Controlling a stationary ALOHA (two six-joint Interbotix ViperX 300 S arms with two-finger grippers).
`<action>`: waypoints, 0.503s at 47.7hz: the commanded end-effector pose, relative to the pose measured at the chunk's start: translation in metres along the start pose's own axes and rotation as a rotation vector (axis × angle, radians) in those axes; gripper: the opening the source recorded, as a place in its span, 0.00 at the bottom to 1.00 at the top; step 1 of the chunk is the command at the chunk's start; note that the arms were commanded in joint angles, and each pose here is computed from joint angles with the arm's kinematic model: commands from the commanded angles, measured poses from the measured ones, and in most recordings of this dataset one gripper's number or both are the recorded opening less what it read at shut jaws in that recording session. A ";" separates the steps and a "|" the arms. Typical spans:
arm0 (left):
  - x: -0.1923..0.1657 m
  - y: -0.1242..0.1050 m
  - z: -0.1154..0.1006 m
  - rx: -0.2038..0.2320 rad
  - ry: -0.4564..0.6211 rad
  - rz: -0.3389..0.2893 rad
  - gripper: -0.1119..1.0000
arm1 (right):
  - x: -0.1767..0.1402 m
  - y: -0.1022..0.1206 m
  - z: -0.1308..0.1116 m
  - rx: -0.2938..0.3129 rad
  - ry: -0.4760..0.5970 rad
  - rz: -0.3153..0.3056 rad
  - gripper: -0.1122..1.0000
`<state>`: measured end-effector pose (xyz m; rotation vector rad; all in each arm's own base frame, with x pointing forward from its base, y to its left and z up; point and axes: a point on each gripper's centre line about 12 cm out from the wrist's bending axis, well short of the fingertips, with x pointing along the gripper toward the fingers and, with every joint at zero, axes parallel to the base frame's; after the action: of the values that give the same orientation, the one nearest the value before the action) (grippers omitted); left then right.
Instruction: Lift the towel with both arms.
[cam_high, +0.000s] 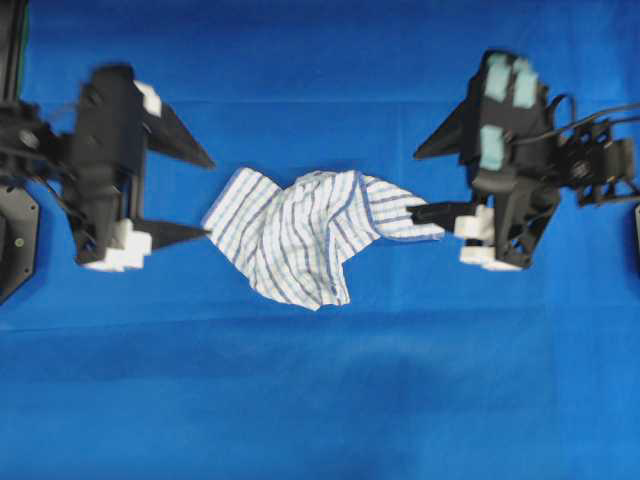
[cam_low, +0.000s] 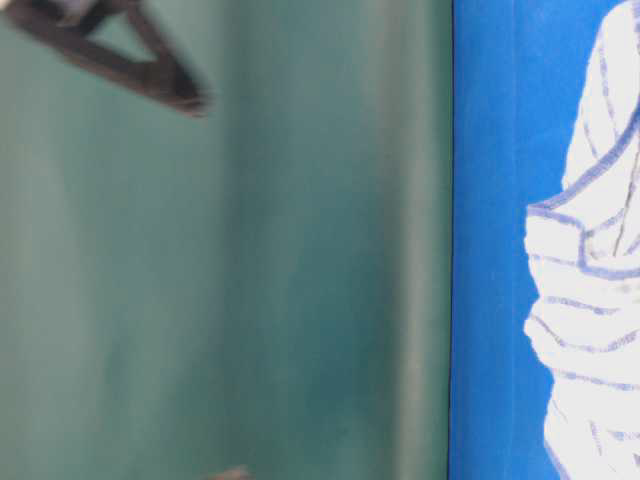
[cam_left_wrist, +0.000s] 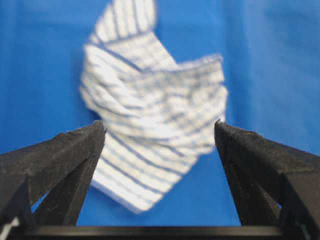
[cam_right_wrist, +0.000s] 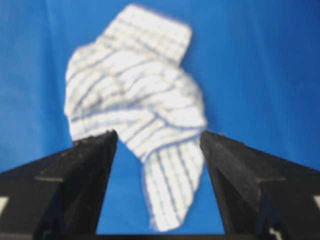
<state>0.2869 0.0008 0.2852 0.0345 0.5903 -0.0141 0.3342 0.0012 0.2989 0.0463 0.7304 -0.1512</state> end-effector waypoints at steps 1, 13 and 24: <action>0.010 -0.006 -0.005 0.002 -0.002 -0.016 0.94 | 0.011 0.006 -0.008 0.002 -0.009 0.025 0.70; 0.053 -0.013 -0.047 0.006 0.107 -0.032 0.94 | 0.063 0.014 -0.043 -0.026 0.097 0.037 0.70; 0.085 -0.014 -0.082 0.008 0.139 -0.029 0.94 | 0.107 0.016 -0.076 -0.045 0.215 0.027 0.70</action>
<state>0.3073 -0.0093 0.1749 0.0304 0.7466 -0.0386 0.3608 0.0109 0.1760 0.0264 0.9529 -0.1109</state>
